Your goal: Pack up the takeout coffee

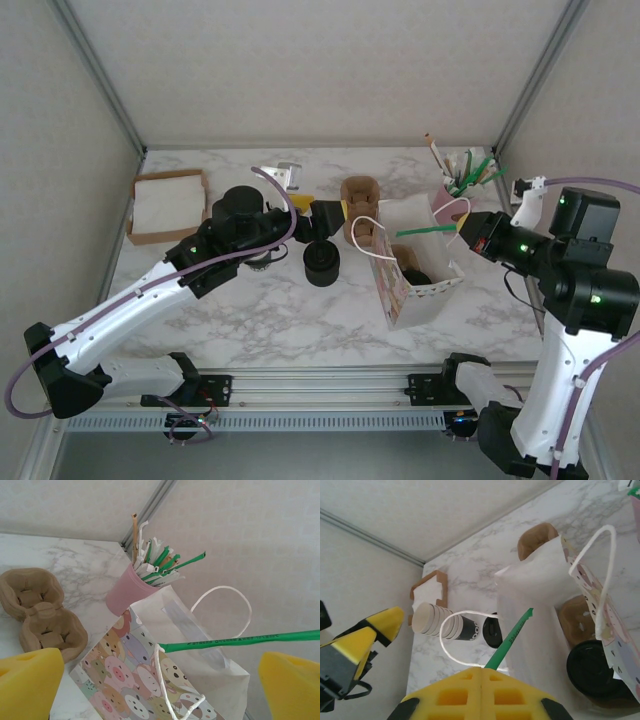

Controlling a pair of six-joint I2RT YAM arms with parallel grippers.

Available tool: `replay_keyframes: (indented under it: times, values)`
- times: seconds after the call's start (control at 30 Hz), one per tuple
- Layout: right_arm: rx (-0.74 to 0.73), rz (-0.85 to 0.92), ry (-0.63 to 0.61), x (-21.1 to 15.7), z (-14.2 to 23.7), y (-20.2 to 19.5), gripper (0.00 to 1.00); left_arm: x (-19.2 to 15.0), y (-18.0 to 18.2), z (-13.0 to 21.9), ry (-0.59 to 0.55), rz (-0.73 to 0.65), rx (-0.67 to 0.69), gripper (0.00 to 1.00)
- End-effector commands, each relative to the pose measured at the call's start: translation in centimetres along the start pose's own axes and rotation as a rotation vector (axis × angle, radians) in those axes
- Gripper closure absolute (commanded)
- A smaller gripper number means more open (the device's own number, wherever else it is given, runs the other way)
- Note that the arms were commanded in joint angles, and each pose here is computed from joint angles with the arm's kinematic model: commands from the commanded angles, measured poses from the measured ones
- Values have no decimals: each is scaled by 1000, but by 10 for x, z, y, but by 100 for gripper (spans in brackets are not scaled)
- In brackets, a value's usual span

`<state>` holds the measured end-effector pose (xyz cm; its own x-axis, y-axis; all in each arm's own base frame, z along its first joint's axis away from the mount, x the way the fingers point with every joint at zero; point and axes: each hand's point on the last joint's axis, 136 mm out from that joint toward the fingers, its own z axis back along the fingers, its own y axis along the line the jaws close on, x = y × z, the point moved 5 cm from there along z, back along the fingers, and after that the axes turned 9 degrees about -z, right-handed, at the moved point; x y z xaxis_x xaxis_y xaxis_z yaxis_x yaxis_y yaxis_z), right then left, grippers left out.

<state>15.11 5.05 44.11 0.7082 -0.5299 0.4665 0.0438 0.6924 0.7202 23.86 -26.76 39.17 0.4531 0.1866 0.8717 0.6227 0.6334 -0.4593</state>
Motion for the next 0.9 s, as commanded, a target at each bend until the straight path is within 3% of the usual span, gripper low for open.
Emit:
replay_keyframes:
  times: [0.0,0.3,0.87]
  values:
    - [-33,13,11,6,-10,-7,99,1,-1,1,-16,-10,10,0]
    - [-124,44,83,15,-40,-18,100,-1,2,-4,-6,-10,24,0]
    - [-257,200,280,-7,-129,-18,100,-2,7,-12,4,-22,53,0]
